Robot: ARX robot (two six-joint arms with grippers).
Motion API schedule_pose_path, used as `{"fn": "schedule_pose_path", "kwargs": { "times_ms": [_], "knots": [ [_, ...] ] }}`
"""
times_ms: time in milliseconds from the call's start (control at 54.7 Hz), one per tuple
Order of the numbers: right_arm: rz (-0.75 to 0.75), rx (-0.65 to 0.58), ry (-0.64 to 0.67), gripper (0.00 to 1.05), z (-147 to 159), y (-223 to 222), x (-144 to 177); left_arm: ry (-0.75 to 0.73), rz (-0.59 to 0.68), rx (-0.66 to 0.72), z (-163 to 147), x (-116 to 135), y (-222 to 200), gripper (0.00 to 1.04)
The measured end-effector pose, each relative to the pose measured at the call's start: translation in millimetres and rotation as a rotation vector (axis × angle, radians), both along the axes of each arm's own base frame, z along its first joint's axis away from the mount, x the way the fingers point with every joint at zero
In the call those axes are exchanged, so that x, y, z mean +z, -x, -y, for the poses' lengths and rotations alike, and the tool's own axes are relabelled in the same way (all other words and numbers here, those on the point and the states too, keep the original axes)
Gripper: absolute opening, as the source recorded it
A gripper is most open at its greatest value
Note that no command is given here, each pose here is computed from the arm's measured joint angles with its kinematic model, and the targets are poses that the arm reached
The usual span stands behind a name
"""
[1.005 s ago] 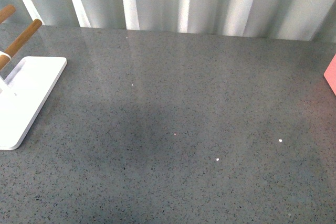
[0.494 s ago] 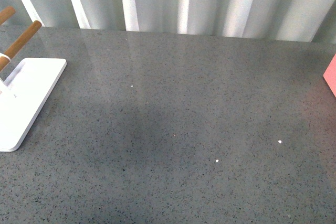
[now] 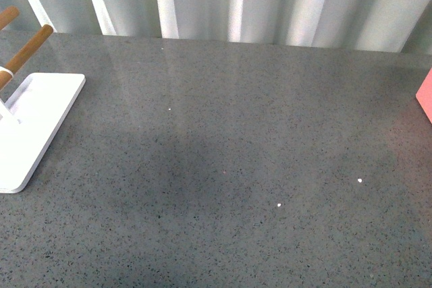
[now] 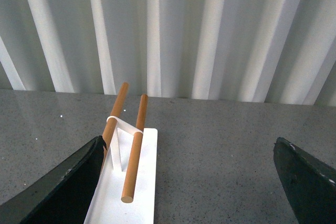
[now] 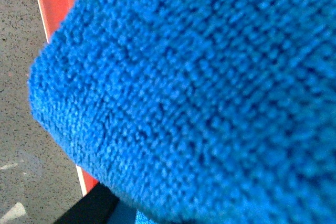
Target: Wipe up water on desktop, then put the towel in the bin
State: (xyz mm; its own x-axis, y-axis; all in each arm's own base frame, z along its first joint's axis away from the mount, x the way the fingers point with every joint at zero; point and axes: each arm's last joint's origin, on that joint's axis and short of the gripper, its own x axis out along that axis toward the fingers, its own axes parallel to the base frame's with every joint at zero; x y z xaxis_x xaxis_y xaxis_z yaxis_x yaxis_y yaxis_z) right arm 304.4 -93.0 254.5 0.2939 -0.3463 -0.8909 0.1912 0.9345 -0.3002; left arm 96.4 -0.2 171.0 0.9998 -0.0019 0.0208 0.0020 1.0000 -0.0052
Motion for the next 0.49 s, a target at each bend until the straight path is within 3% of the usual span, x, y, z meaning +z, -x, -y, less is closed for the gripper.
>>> {"fn": "schedule_pose_path", "kwargs": {
  "times_ms": [165, 256, 494],
  "knots": [
    [0.000, 0.000, 0.000, 0.79, 0.0, 0.1, 0.1, 0.000, 0.000, 0.000, 0.0, 0.0, 0.0, 0.98],
    [0.001, 0.000, 0.000, 0.98, 0.0, 0.1, 0.3, 0.000, 0.000, 0.000, 0.0, 0.1, 0.0, 0.98],
    [0.003, -0.001, 0.000, 0.98, -0.1, 0.3, 0.9, 0.000, 0.000, 0.000, 0.0, 0.1, 0.0, 0.98]
  ]
}}
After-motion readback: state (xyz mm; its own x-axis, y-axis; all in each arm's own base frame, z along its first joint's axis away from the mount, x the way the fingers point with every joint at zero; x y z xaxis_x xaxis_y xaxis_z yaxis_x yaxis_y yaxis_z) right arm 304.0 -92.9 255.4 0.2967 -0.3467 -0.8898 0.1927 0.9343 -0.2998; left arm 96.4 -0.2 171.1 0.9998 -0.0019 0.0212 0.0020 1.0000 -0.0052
